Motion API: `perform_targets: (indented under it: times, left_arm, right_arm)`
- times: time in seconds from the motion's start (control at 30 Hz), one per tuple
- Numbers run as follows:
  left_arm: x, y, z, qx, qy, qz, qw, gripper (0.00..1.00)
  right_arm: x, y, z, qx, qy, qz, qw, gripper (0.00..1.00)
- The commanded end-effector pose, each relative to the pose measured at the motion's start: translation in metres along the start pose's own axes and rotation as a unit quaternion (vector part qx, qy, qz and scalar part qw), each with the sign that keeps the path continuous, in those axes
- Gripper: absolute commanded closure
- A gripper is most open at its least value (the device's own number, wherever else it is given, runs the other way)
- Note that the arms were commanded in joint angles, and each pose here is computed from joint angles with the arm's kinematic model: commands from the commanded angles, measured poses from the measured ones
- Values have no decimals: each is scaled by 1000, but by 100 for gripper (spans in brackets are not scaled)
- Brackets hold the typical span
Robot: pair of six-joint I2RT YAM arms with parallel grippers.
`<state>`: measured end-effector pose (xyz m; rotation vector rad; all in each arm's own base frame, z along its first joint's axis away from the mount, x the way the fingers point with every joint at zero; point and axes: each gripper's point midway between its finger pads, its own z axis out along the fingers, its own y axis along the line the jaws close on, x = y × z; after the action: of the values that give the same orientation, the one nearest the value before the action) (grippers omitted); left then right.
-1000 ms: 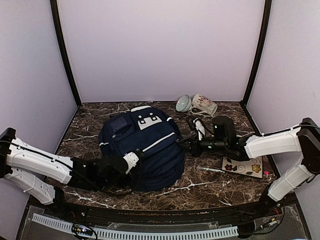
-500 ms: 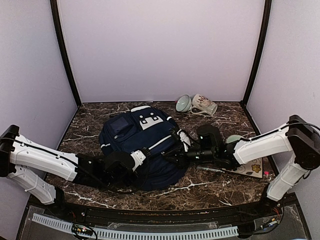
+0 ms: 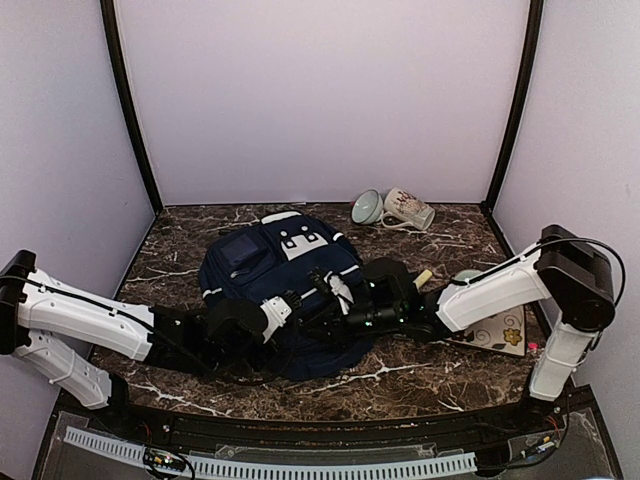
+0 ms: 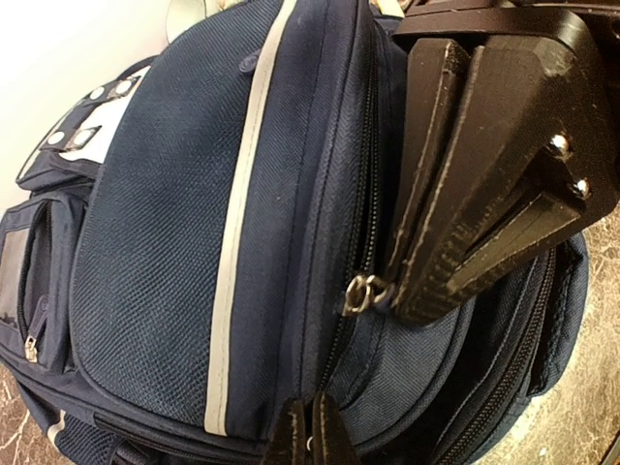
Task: Pack the student bag
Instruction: Unzip the upper front pocket of the student bag.
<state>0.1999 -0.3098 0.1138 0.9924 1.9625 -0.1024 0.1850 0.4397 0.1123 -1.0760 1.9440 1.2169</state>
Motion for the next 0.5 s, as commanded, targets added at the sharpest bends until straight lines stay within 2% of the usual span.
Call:
perform_targets:
  times: [0.0, 0.13, 0.27, 0.3, 0.37, 0.43, 0.47]
  left_arm:
    - [-25, 25, -18, -40, -51, -48, 997, 100]
    - [-15, 45, -33, -71, -40, -60, 995, 100]
    - [-5, 64, -50, -98, -38, -84, 991, 100]
    - [-3, 68, -53, -103, -38, -89, 990, 100]
    - [2, 76, -59, -114, -37, -100, 988, 100]
    - [7, 82, -63, -125, -34, -108, 986, 100]
    - [9, 84, -65, -129, -34, -115, 984, 100]
  right_arm:
    - [-20, 1, -18, 45, -21, -14, 999, 83]
    - [-29, -17, -52, 122, -40, -9, 992, 61]
    - [-28, -50, -99, 228, -63, 24, 971, 42]
    - [-25, -60, -110, 256, -66, 35, 964, 35]
    - [-18, -81, -132, 314, -69, 56, 945, 25]
    - [-12, -105, -156, 379, -76, 84, 918, 17]
    - [-9, -116, -167, 411, -81, 102, 902, 7]
